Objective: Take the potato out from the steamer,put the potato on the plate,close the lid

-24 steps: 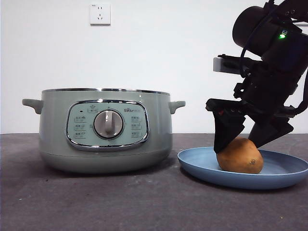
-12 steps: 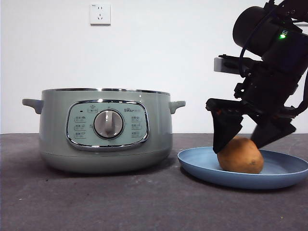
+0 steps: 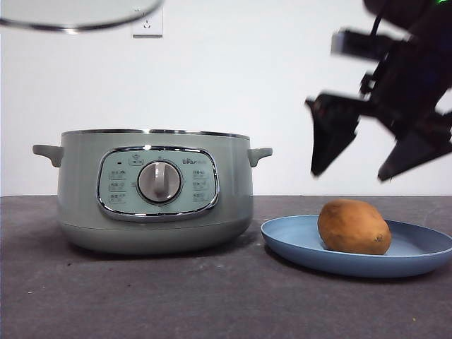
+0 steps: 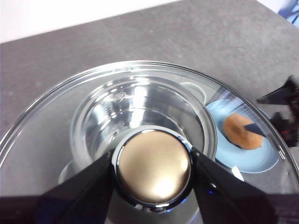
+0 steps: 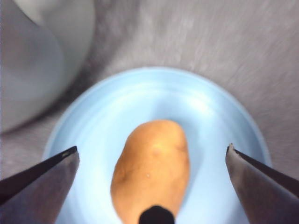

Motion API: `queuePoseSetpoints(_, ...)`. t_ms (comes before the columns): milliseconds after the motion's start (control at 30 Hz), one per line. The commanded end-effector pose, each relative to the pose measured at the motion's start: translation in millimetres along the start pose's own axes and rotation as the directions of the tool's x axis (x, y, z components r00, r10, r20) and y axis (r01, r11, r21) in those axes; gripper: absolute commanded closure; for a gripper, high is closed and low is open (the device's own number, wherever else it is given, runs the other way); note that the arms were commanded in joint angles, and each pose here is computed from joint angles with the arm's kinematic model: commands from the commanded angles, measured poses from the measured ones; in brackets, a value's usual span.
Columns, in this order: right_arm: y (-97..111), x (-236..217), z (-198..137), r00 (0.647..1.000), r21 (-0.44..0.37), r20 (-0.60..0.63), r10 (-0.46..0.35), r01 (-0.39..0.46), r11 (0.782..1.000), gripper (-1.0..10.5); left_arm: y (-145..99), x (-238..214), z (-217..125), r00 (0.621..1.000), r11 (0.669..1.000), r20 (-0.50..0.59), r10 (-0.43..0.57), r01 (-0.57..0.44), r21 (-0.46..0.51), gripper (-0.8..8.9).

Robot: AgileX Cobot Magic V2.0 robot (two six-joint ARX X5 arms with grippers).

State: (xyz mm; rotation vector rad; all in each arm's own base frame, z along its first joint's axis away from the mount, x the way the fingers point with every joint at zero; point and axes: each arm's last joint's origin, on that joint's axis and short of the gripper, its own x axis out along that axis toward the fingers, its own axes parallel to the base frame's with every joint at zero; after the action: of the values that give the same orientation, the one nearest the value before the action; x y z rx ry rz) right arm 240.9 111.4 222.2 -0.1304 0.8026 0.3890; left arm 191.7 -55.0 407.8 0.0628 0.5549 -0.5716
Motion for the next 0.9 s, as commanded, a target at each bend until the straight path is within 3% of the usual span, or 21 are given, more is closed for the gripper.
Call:
queuePoseSetpoints(33, 0.1, -22.7, 2.4, 0.998, 0.008, 0.062, 0.002, -0.003, 1.0, 3.4, -0.4, 15.9, 11.1, 0.998, 0.998, 0.049, -0.037, 0.034, 0.056, 8.26)
queuePoseSetpoints(300, 0.1, -96.1, 2.8, 0.963, 0.032, 0.269, 0.015, -0.025, 0.999, 3.4, 3.1, 81.4, 19.1, 0.998, 0.992, 0.02, -0.064, 0.061, 0.106, 8.26)
queuePoseSetpoints(567, -0.6, -157.0, -11.0, 0.89, 0.053, 0.455, 0.024, -0.053, 0.997, 3.4, 6.6, 132.5, 14.7, 0.998, 0.989, -0.025, -0.064, 0.067, 0.133, 8.26)
queuePoseSetpoints(900, -1.1, -188.9, -19.6, 0.845, 0.049, 0.534, 0.027, -0.062, 0.997, 3.4, 10.9, 180.1, 2.3, 0.995, 0.99, -0.086, -0.052, 0.063, 0.129, 8.27)
